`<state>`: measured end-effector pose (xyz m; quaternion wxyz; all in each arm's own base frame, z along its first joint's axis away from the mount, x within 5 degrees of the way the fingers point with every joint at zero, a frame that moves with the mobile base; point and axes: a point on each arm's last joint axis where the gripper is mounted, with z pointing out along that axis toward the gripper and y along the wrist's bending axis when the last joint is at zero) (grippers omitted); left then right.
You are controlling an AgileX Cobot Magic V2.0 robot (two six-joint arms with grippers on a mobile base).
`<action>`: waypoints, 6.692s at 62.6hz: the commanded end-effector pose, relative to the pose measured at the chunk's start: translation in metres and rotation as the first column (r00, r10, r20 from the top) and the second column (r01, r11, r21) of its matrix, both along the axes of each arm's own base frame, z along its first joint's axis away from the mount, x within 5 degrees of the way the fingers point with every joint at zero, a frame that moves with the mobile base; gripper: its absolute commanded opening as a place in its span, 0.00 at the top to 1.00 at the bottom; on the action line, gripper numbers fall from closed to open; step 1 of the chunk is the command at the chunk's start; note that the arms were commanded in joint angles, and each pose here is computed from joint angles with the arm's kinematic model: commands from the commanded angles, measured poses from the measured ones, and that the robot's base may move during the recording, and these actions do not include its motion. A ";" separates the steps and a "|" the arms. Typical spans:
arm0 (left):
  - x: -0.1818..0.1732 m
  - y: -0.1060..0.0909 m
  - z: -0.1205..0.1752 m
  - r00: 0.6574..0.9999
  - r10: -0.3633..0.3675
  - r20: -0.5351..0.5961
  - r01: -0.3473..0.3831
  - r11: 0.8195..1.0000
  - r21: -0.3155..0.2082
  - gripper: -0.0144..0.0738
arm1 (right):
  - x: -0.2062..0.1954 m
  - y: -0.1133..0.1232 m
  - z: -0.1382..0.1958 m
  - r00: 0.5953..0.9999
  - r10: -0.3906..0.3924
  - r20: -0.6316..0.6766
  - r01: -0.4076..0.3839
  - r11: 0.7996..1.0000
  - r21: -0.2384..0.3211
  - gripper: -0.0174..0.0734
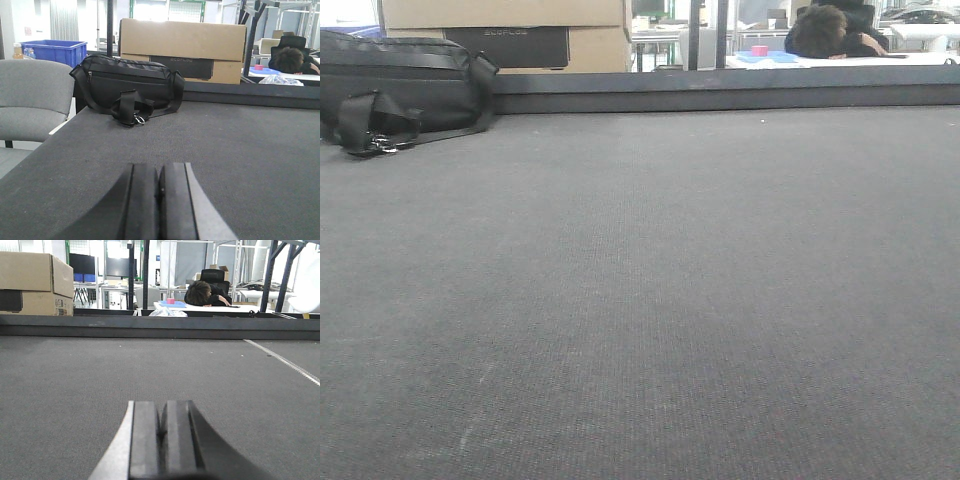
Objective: Grab block from conveyor and place in blue bin
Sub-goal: 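Lower both open grippers toward the green and blue blocks on the belt, then close left gripper on green block and right gripper on blue block, then lift both held blocks up off the conveyor belt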
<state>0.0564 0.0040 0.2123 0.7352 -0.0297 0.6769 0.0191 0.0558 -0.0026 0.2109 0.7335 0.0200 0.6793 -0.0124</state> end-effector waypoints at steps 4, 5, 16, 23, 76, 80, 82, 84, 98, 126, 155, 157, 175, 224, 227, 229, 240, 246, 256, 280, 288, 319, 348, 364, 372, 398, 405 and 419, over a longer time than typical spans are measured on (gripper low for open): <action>-0.001 -0.001 0.002 1.000 -0.009 0.023 0.009 1.000 -0.005 0.96 | 0.000 0.000 0.003 1.000 0.000 0.019 0.000 1.000 -0.011 0.99; -0.001 -0.001 0.002 1.000 -0.009 0.023 0.009 1.000 -0.005 0.96 | 0.000 0.000 0.003 1.000 0.000 0.019 0.000 1.000 -0.011 0.99; -0.001 -0.001 0.002 1.000 -0.009 0.023 0.009 1.000 -0.005 0.96 | 0.000 0.000 0.003 1.000 0.000 0.019 0.000 1.000 -0.011 0.99; -0.001 -0.001 0.002 1.000 -0.009 0.023 0.009 1.000 -0.005 0.96 | 0.000 0.000 0.003 1.000 0.000 0.019 0.000 1.000 -0.011 0.99; -0.017 0.000 0.060 0.999 0.006 0.043 -0.006 1.000 0.000 0.96 | -0.014 0.001 0.057 0.996 0.009 0.083 -0.014 0.998 0.059 0.99; -0.026 0.000 0.082 1.000 0.012 0.025 -0.012 1.000 -0.003 0.96 | -0.022 0.001 0.079 0.994 0.011 0.107 -0.017 0.998 0.057 0.99; -0.027 0.000 0.091 1.000 0.017 -0.018 -0.017 1.000 -0.005 0.96 | -0.025 0.002 0.093 0.994 0.011 0.109 -0.018 0.998 0.056 0.99; -0.030 0.000 0.102 0.999 0.022 -0.035 -0.023 1.000 -0.002 0.96 | -0.025 0.002 0.101 0.996 0.012 0.089 -0.017 0.998 0.057 0.99; -0.005 0.006 0.157 0.953 0.066 -0.296 -0.063 0.998 0.021 0.96 | 0.001 0.001 0.149 0.936 0.022 -0.351 -0.003 0.999 0.054 0.99; 0.105 0.015 0.148 0.611 0.064 -0.789 -0.085 0.996 0.015 0.96 | 0.114 0.001 0.151 0.501 0.095 -0.860 -0.007 0.994 0.106 0.99; 0.141 0.017 0.118 0.472 0.056 -0.880 -0.083 0.996 0.018 0.96 | 0.163 0.039 0.092 0.146 0.110 -0.983 -0.147 0.985 0.088 0.98; 0.141 0.017 0.118 0.472 0.056 -0.880 -0.083 0.996 0.018 0.96 | 0.165 0.040 0.089 0.134 0.112 -0.985 -0.145 0.985 0.092 0.97; 0.141 0.016 0.118 0.474 0.038 -0.880 -0.083 0.997 -0.001 0.96 | 0.174 0.039 0.068 0.110 0.108 -0.988 -0.112 0.989 0.096 0.41; 0.136 0.013 0.115 0.416 0.008 -0.909 -0.090 0.995 -0.033 0.96 | 0.184 0.027 -0.013 -0.005 0.113 -0.994 -0.011 0.994 0.113 0.60; 0.134 0.013 0.114 0.391 0.007 -0.920 -0.093 0.995 -0.032 0.96 | 0.183 0.027 -0.012 -0.008 0.107 -0.994 -0.015 0.994 0.107 0.70; 0.133 0.013 0.112 0.369 0.007 -0.930 -0.097 0.995 -0.031 0.96 | 0.183 0.026 -0.010 -0.011 0.105 -0.994 -0.017 0.994 0.105 0.78; 0.137 0.025 0.106 0.260 0.013 -0.965 -0.157 0.987 -0.029 0.96 | 0.184 0.026 0.011 0.002 0.100 -0.995 -0.027 0.995 0.100 0.98; 0.147 0.033 0.100 0.207 0.016 -0.978 -0.121 0.993 -0.010 0.96 | 0.185 0.026 0.026 0.041 0.104 -0.994 -0.033 0.994 0.103 0.99; 0.169 0.040 0.078 0.128 0.012 -0.992 -0.039 0.999 0.007 0.96 | 0.189 0.027 0.044 0.126 0.110 -0.986 -0.040 0.994 0.106 0.99; 0.207 0.046 0.051 0.203 0.026 -0.979 0.045 0.998 0.036 0.58 | 0.192 0.027 0.045 0.159 0.119 -0.980 -0.040 0.993 0.114 0.99; 0.213 0.047 0.036 0.159 0.018 -0.987 0.051 0.998 0.027 0.45 | 0.193 0.027 0.045 0.163 0.119 -0.979 -0.040 0.993 0.114 0.99; 0.233 0.046 -0.017 -0.008 -0.057 -0.998 0.117 0.991 -0.058 0.46 | 0.197 0.028 0.046 0.206 0.121 -0.971 -0.042 0.992 0.115 0.99; 0.222 0.030 0.041 0.225 -0.138 -0.965 0.085 0.989 -0.121 0.96 | 0.188 0.028 0.066 0.302 0.129 -0.945 -0.056 0.991 0.118 0.99; 0.172 0.015 0.104 0.698 -0.078 -0.712 0.019 0.996 -0.091 0.96 | 0.159 0.024 0.108 0.651 0.147 -0.745 -0.087 0.989 0.119 0.99; 0.137 0.013 0.107 0.834 -0.036 -0.551 -0.005 0.997 -0.072 0.96 | 0.137 0.022 0.107 0.752 0.148 -0.642 -0.096 0.989 0.116 0.99; 0.033 0.005 0.079 0.989 0.030 -0.143 -0.032 0.999 -0.013 0.96 | 0.068 0.013 0.064 0.956 0.124 -0.268 -0.128 0.992 0.002 0.99; 0.014 0.003 0.082 0.998 0.028 -0.058 -0.029 1.000 -0.005 0.96 | 0.058 0.012 0.080 0.975 0.125 -0.184 -0.128 0.992 -0.002 0.99; -0.010 -0.001 0.087 0.999 0.022 0.046 -0.022 1.000 0.007 0.96 | 0.037 0.010 0.113 0.990 0.124 -0.072 -0.125 0.992 -0.005 0.99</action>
